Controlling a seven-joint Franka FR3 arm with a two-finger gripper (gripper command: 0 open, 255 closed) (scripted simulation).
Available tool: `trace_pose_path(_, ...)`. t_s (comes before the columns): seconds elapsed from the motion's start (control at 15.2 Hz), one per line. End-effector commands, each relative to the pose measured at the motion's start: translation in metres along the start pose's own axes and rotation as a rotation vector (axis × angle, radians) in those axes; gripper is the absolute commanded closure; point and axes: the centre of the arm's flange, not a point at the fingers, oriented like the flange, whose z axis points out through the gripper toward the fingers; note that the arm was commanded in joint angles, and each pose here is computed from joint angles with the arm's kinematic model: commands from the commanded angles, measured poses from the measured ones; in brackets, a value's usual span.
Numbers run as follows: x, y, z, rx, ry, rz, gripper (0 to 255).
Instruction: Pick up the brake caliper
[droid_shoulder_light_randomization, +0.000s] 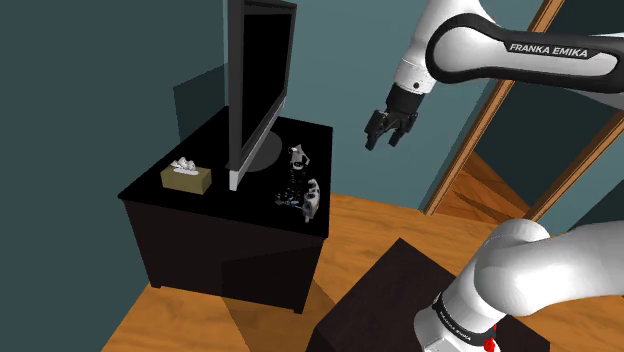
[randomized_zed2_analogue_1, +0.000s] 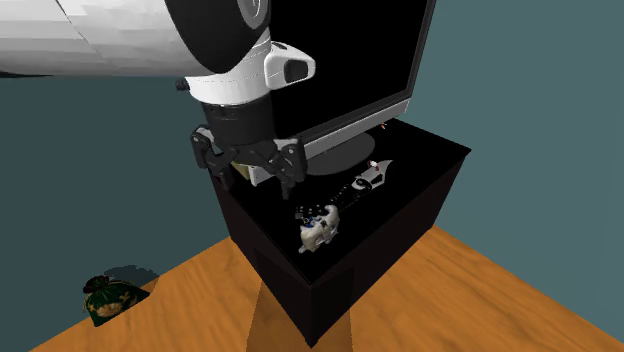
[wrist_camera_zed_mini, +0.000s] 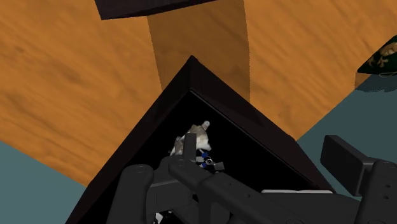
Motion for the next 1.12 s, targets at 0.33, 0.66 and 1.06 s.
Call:
trace_pose_path(0.33,0.052,-0.003,0.077,-0.037,-0.003,0.023,0)
trace_pose_path(0.66,0.087,0.0,0.132,-0.064,-0.007,0.04,0)
trace_pose_path(1.06,0.13,0.006,0.199,-0.096,-0.012,0.061,0)
